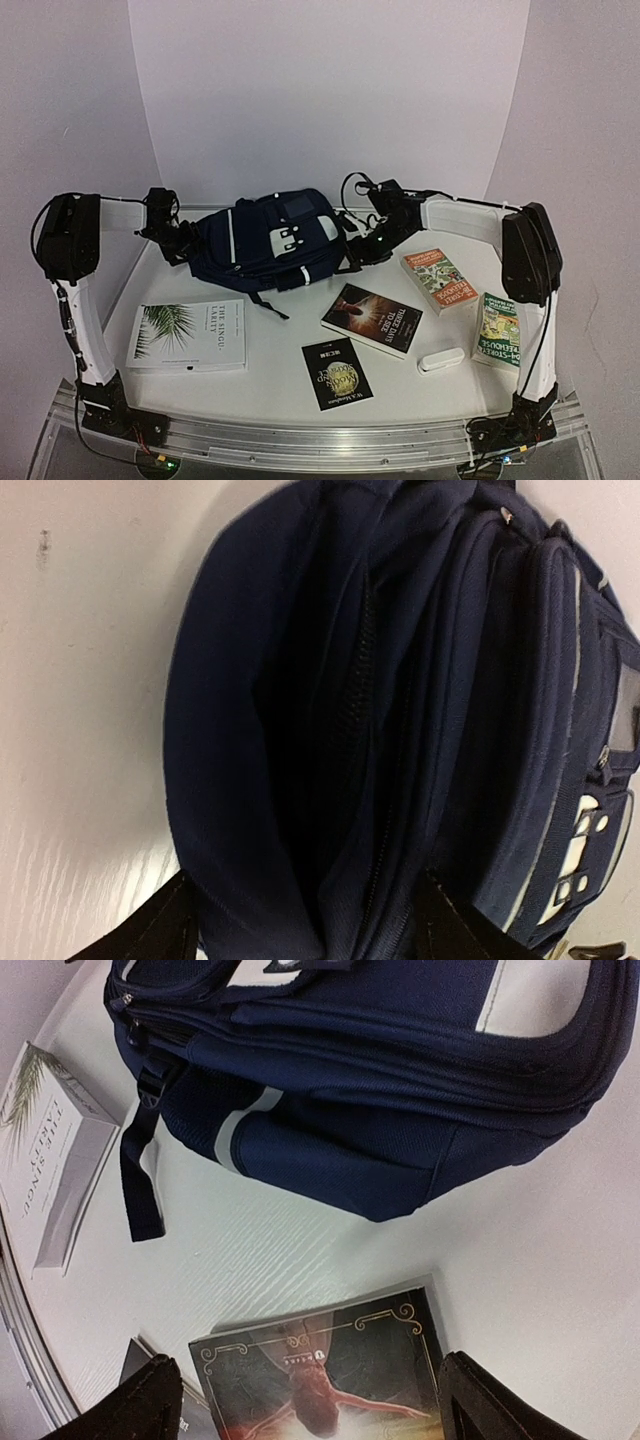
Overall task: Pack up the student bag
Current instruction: Unzip the student bag at the center of the board.
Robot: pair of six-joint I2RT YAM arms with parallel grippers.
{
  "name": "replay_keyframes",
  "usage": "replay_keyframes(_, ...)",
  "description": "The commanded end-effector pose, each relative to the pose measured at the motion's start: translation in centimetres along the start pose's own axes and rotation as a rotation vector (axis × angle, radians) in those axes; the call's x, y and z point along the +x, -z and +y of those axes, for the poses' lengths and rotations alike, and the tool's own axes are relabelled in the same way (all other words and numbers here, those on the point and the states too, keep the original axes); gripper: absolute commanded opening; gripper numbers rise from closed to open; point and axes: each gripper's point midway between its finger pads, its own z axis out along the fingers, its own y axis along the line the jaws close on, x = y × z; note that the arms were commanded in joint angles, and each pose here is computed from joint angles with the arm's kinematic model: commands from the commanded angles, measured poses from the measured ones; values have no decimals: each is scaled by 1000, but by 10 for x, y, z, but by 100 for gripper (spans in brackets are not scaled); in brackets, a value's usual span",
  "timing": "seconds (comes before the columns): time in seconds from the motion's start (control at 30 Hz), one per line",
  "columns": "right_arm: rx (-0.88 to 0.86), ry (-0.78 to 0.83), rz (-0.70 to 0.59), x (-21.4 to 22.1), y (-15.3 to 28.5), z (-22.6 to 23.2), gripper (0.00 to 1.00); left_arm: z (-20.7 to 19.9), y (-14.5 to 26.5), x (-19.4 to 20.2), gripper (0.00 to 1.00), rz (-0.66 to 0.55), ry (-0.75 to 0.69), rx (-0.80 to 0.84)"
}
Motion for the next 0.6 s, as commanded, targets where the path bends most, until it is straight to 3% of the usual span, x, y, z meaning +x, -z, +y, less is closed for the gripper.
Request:
replay_keyframes(0.0, 14, -23, 1, -10, -20, -9, 89, -29, -1, -6, 56, 4, -45, 128)
replay_keyframes(0.2, 38, -48, 3, -18, -43, -24, 89, -46, 27, 12, 4, 2, -45, 238)
replay_keyframes(0.57, 92, 4, -66, -48, -30, -28, 88, -131, 114, 33, 0, -50, -111, 517)
